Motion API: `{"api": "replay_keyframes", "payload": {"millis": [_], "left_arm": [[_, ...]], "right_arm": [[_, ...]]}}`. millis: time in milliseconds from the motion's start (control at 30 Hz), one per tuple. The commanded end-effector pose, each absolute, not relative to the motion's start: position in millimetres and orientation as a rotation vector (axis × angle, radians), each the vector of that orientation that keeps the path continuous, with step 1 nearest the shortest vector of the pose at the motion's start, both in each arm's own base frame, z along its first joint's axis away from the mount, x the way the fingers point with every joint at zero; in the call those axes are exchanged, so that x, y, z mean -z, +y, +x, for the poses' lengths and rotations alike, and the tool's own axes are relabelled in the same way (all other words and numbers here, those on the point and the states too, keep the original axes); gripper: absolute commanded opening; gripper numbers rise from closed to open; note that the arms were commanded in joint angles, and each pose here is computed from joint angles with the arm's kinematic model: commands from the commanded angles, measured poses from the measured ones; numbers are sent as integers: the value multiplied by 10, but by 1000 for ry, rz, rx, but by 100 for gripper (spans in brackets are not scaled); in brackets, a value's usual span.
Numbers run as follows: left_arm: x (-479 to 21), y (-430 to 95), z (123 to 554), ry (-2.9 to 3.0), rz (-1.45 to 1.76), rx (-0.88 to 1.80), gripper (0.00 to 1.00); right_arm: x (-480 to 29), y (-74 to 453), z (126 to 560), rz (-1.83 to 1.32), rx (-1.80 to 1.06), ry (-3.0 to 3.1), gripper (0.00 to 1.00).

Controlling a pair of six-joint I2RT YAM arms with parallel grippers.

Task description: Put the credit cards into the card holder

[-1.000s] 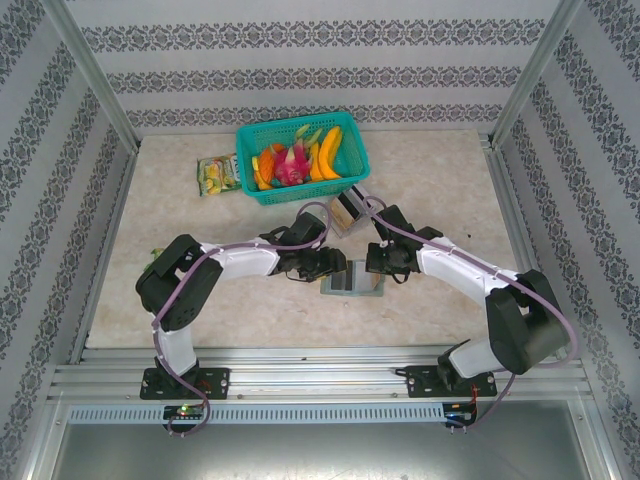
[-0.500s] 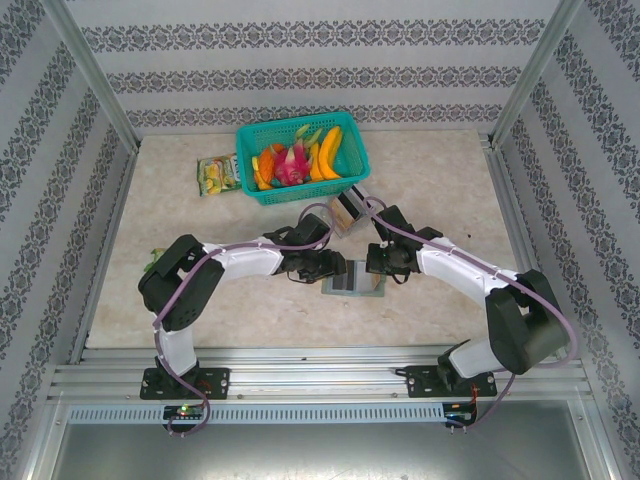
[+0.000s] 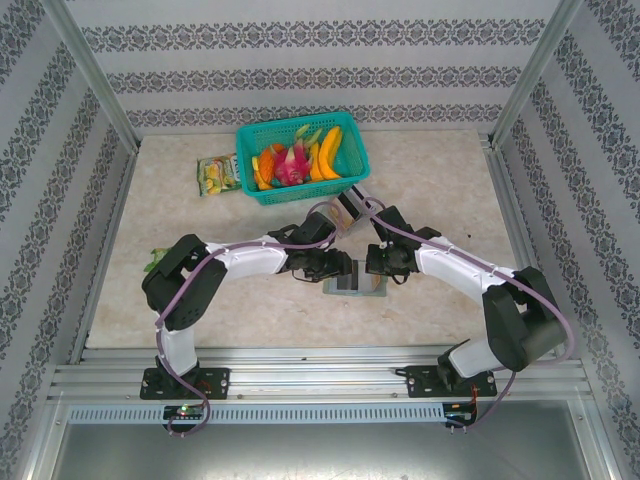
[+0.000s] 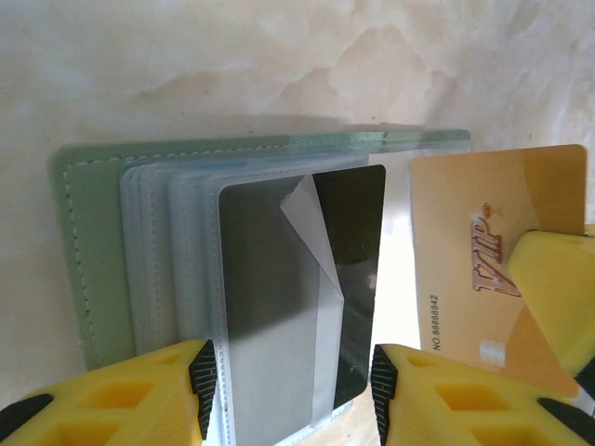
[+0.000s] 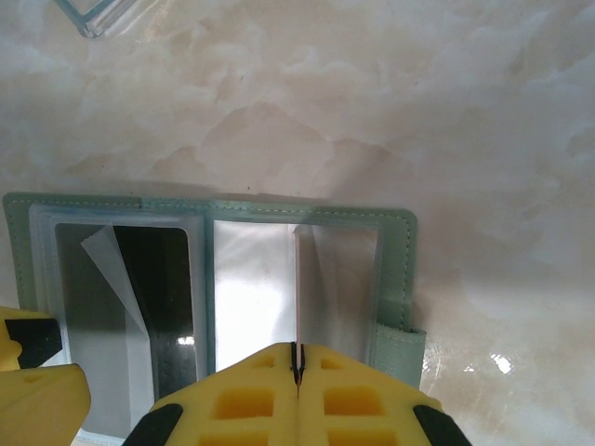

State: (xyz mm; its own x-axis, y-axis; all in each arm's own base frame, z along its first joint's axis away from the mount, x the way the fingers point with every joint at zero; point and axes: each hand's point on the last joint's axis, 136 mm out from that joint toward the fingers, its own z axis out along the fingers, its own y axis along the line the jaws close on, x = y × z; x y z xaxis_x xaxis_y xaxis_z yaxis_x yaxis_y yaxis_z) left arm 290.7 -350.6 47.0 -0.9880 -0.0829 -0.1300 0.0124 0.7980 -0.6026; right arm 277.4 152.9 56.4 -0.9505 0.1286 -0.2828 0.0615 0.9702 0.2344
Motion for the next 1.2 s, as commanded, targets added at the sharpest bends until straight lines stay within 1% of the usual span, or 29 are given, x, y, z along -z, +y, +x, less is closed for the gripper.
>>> {"api": "replay_keyframes", "payload": {"millis": [0,100,367,567,733,900,1000,1167], "left_arm": [[-414,-3534,2872,2870,-24,906,53],[-382,-3556,2885,2892,-36,891,54],[-283,-3319,2913,2922,-121,690,56],[-301,-3313,2927,2911,-115,680,57],[-428,-3251,2953,2850,-102,645,58],[-389,-3310,2936,2862,-87,683,58],[-317,-3396,2907,2901,-68,720,57],[-309,-3468,2881,2898,-46,768,48]], "right_arm": [[-484,1476,2752,161,-292,2833,0],[-488,1485,2755,158,-296,2834,0],[-488,1470,2761,163,-289,2830,0],[-479,1488,2761,162,-300,2831,0],[-475,1490,2763,156,-298,2834,0],[-465,1498,2763,159,-303,2836,0],[-459,1501,2762,162,-306,2836,0],[-442,1506,2759,160,-308,2840,0]]}}
